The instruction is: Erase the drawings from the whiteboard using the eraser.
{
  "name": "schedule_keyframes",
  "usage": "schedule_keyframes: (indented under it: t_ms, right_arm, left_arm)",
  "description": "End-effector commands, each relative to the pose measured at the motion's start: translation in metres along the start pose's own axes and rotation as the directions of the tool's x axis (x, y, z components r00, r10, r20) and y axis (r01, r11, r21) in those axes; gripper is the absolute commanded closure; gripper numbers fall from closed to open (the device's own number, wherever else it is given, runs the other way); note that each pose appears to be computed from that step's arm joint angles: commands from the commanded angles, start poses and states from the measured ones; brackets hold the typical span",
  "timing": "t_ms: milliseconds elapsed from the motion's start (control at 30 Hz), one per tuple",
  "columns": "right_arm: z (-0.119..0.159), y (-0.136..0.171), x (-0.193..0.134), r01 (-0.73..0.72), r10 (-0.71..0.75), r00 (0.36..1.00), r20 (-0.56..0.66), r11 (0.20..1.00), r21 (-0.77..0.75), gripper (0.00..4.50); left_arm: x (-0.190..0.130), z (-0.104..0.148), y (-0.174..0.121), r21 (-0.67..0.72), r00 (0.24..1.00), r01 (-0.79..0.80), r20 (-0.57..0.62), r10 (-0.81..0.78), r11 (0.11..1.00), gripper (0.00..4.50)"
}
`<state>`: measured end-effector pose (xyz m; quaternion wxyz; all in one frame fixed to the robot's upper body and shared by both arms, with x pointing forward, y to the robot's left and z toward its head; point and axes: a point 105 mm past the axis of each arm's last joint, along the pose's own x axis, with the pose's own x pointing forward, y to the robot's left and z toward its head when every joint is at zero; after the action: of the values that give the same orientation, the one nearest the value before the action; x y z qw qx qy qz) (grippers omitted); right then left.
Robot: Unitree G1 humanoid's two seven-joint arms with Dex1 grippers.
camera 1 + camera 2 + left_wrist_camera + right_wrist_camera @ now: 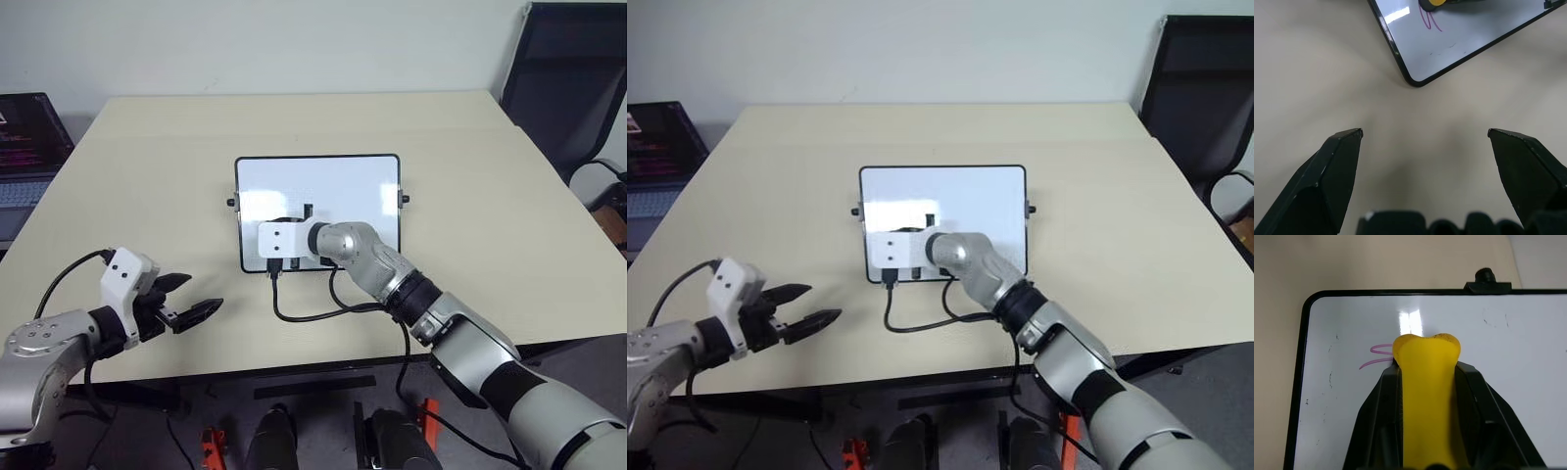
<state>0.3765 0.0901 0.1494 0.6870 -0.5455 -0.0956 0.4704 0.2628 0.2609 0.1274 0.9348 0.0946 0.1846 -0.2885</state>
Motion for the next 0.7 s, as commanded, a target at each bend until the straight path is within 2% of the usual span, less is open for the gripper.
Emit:
schedule_keyframes:
  t_ms: [33,100,233,300,433,567,633,700]
  right_arm:
    - [-0.007,0.021,0.000,-0.129,0.126,0.991,-0.043,0.990,-0.064,3.41]
    - [-0.008,0.017,0.001,-0.107,0.103,0.993,-0.049,0.991,-0.082,3.41]
    - [-0.003,-0.021,0.001,0.094,-0.097,0.995,-0.032,0.991,-0.092,3.41]
    - [-0.003,-0.027,0.001,0.119,-0.122,0.992,-0.030,0.989,-0.087,3.41]
    - [-0.011,0.000,0.005,-0.014,0.009,0.998,-0.055,0.995,-0.094,3.41]
    - [-0.021,0.037,0.000,-0.212,0.203,0.975,-0.085,0.972,-0.104,3.41]
    - [-0.022,0.031,-0.001,-0.185,0.176,0.981,-0.085,0.977,-0.107,3.41]
    - [-0.017,0.004,0.000,-0.026,0.020,0.998,-0.067,0.995,-0.100,3.41]
  left_arm:
    - [-0.002,0.013,-0.003,0.058,1.000,0.007,0.021,-0.009,0.998,0.00]
    - [-0.001,0.013,-0.003,0.061,1.000,0.011,0.022,-0.012,0.998,0.00]
    - [0.000,0.015,-0.006,0.077,0.999,0.034,0.016,-0.035,0.996,0.00]
    - [0.000,0.016,-0.006,0.081,0.999,0.036,0.019,-0.038,0.996,0.00]
    - [0.001,0.021,-0.006,0.093,0.998,0.045,0.028,-0.047,0.995,0.00]
    - [0.001,0.022,-0.005,0.097,0.998,0.046,0.027,-0.049,0.994,0.00]
    - [0.001,0.022,-0.005,0.097,0.998,0.047,0.027,-0.050,0.994,0.00]
    - [0.001,0.022,-0.005,0.097,0.998,0.050,0.027,-0.052,0.994,0.00]
